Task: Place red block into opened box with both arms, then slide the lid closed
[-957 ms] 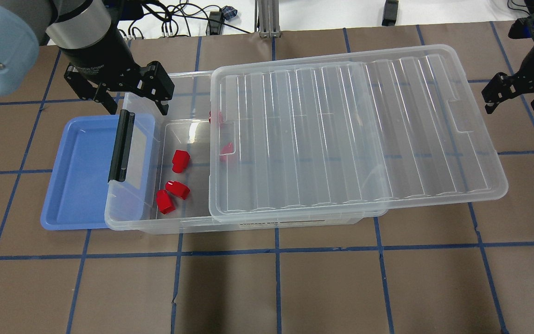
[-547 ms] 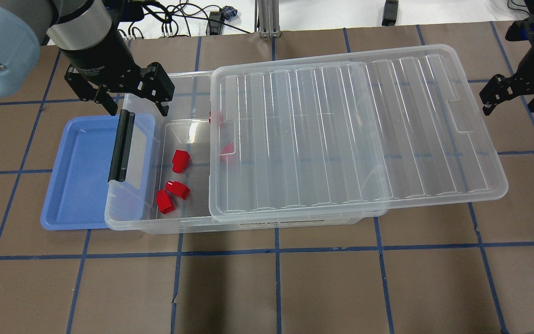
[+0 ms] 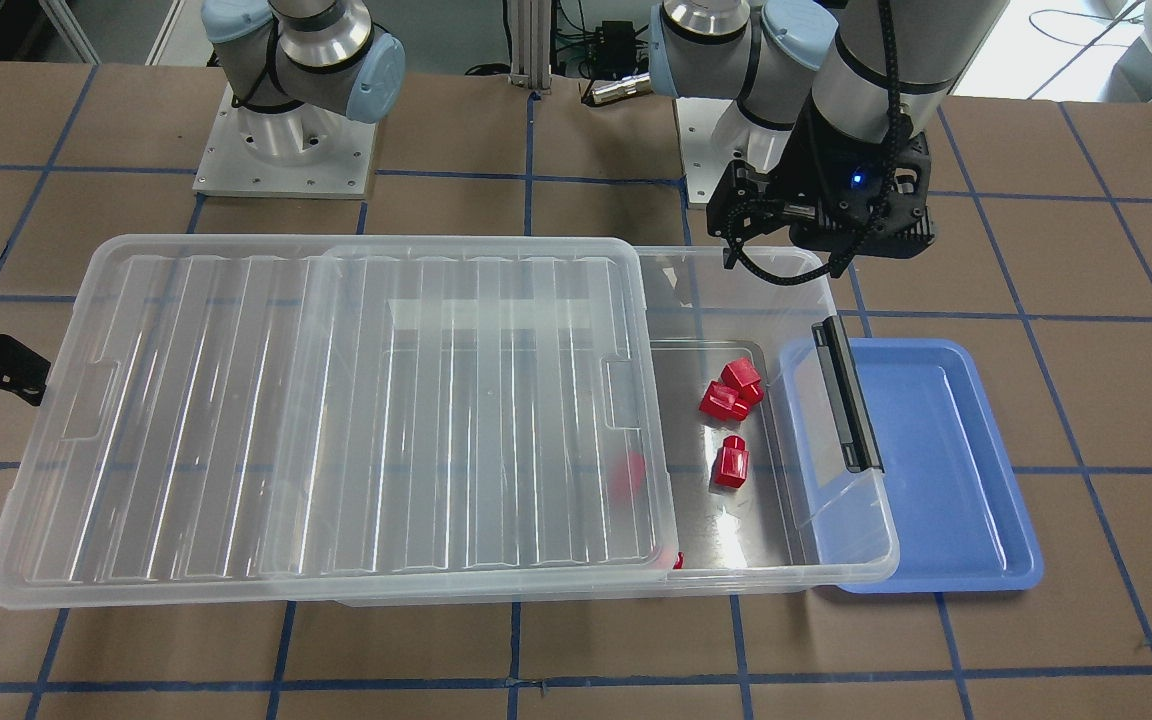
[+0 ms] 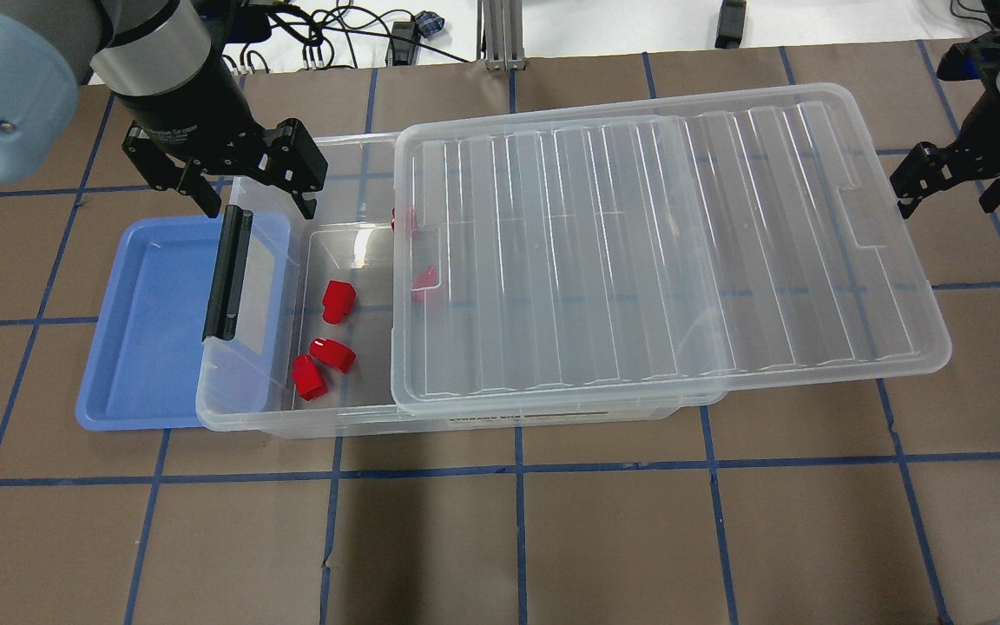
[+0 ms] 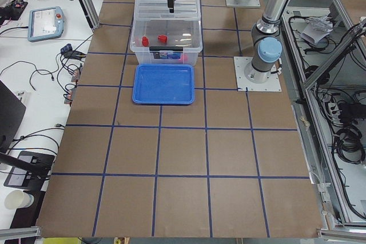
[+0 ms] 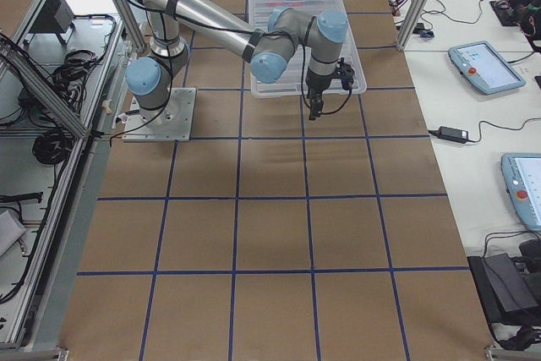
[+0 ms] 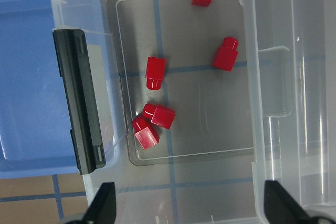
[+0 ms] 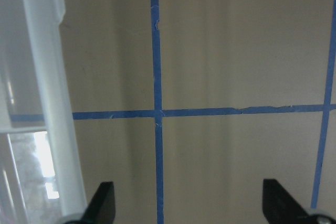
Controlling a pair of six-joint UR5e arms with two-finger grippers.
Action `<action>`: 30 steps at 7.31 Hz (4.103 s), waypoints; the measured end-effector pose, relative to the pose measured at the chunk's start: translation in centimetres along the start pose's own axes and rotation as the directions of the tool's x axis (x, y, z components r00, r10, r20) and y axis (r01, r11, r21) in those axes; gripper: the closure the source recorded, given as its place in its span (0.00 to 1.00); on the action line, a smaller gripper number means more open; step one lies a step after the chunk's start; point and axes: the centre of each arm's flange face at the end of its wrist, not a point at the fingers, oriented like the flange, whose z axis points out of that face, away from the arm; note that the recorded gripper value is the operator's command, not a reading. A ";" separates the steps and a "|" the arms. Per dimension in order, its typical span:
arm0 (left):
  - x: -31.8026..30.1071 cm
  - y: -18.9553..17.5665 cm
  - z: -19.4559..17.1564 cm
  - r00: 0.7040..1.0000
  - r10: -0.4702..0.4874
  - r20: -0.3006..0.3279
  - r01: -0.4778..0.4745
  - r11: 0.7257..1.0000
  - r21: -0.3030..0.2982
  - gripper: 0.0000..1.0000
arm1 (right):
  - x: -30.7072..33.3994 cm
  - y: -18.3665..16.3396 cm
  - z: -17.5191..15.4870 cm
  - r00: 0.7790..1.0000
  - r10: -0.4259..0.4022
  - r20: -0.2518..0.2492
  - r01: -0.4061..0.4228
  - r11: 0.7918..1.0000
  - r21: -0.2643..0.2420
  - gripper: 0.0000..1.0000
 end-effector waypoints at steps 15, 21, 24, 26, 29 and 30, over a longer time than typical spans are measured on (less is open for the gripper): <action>0.0 0.0 0.2 1.000 0.001 0.000 -0.001 1.000 -0.005 0.00 | -18.0 -0.5 -1.3 0.999 0.040 0.020 -0.041 0.999 0.017 0.00; 0.0 0.0 0.2 1.000 0.000 0.000 0.000 1.000 -0.003 0.00 | -18.7 -0.3 -2.6 0.999 0.033 0.031 -0.034 0.999 0.036 0.00; 0.1 0.1 0.1 1.000 0.001 -0.001 -0.001 1.000 -0.002 0.00 | -17.9 1.5 -7.7 0.997 0.063 0.039 -0.063 0.998 0.000 0.00; 0.1 0.1 0.1 1.000 0.001 -0.001 -0.001 1.000 -0.001 0.00 | -18.8 3.4 -10.8 0.988 0.098 0.115 -0.096 0.995 -0.025 0.00; 0.1 0.1 0.1 1.000 0.002 -0.002 -0.002 1.000 -0.001 0.00 | -19.8 6.1 -13.1 0.983 0.113 0.145 -0.109 0.993 -0.036 0.00; 0.1 0.1 0.1 1.000 0.002 -0.002 -0.002 1.000 -0.001 0.00 | -20.3 6.6 -13.2 0.987 0.109 0.122 -0.105 0.994 -0.037 0.00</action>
